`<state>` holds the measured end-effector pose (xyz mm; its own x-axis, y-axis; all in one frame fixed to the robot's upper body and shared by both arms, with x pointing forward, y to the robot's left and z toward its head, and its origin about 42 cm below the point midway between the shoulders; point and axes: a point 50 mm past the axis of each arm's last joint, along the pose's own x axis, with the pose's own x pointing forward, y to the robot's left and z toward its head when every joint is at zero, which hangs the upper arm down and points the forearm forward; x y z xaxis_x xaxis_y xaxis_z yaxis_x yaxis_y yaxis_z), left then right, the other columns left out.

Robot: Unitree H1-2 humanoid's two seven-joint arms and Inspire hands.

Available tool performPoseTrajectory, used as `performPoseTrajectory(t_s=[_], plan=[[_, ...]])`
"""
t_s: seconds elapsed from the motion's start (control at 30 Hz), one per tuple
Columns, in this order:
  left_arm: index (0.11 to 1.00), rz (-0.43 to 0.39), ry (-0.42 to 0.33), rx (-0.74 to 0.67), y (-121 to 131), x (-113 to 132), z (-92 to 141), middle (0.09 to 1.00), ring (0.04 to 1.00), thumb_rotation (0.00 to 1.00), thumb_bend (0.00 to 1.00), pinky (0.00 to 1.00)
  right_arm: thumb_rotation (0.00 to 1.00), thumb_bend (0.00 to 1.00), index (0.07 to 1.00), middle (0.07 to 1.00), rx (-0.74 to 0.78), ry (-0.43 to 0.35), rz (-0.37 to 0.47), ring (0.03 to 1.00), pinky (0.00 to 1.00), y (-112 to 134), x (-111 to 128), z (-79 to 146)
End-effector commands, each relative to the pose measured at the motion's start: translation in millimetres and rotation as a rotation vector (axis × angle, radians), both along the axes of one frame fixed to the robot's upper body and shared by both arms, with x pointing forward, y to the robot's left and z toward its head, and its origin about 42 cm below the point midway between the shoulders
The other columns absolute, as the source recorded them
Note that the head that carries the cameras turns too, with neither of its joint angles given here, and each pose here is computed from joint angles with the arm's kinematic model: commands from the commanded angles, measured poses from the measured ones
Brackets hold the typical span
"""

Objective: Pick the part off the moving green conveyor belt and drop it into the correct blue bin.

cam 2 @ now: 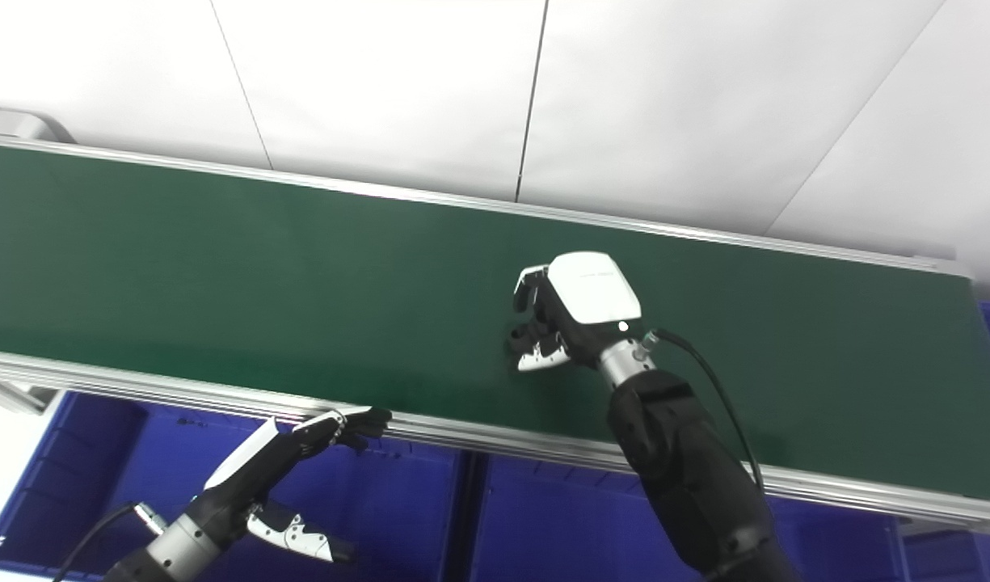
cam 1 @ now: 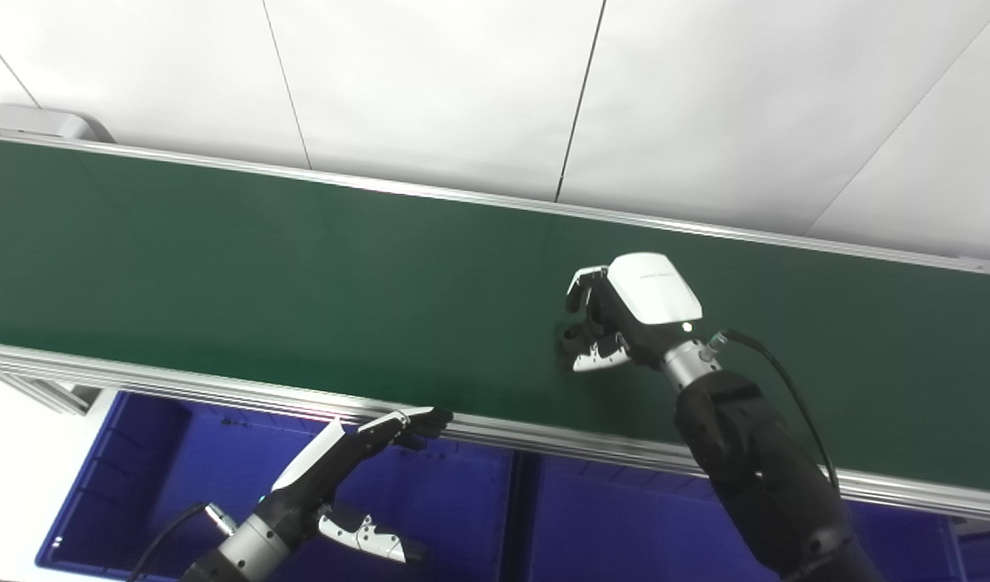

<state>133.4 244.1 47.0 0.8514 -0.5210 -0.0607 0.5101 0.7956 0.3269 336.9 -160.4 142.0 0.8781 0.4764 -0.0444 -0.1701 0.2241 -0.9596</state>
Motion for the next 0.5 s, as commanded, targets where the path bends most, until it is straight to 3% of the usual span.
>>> performPoseTrajectory(t_s=[0.0,0.2,0.37,0.4,0.47], plan=[[0.83,-0.003,-0.059,-0.031,0.8,1.3,11.3,0.844,0.812,0.32,0.89,0.76,0.0,0.53,0.504,0.456,0.057,-0.067,-0.032,0.234,0.17,-0.7,-0.4,30.5],[0.834,-0.01,-0.061,-0.037,0.4,-2.0,14.6,0.846,0.811,0.32,0.89,0.75,0.0,0.52,0.458,0.518,0.157,-0.137,-0.033,0.21,0.14,-5.3,-36.8,51.3],[0.832,-0.009,-0.069,-0.046,-1.0,-3.4,17.8,0.847,0.811,0.32,0.89,0.75,0.0,0.52,0.449,0.523,0.209,-0.119,-0.028,0.285,0.2,-10.5,-66.2,51.0],[0.83,-0.009,-0.069,-0.048,-1.4,-4.0,18.2,0.847,0.809,0.32,0.89,0.74,0.0,0.52,0.451,0.523,0.22,-0.112,-0.029,0.38,0.22,-11.7,-73.0,48.7],[0.83,-0.011,-0.069,-0.049,-1.7,-5.3,19.0,0.847,0.81,0.33,0.9,0.75,0.0,0.52,0.45,0.524,0.245,-0.087,-0.036,0.428,0.22,-13.1,-86.6,43.1]])
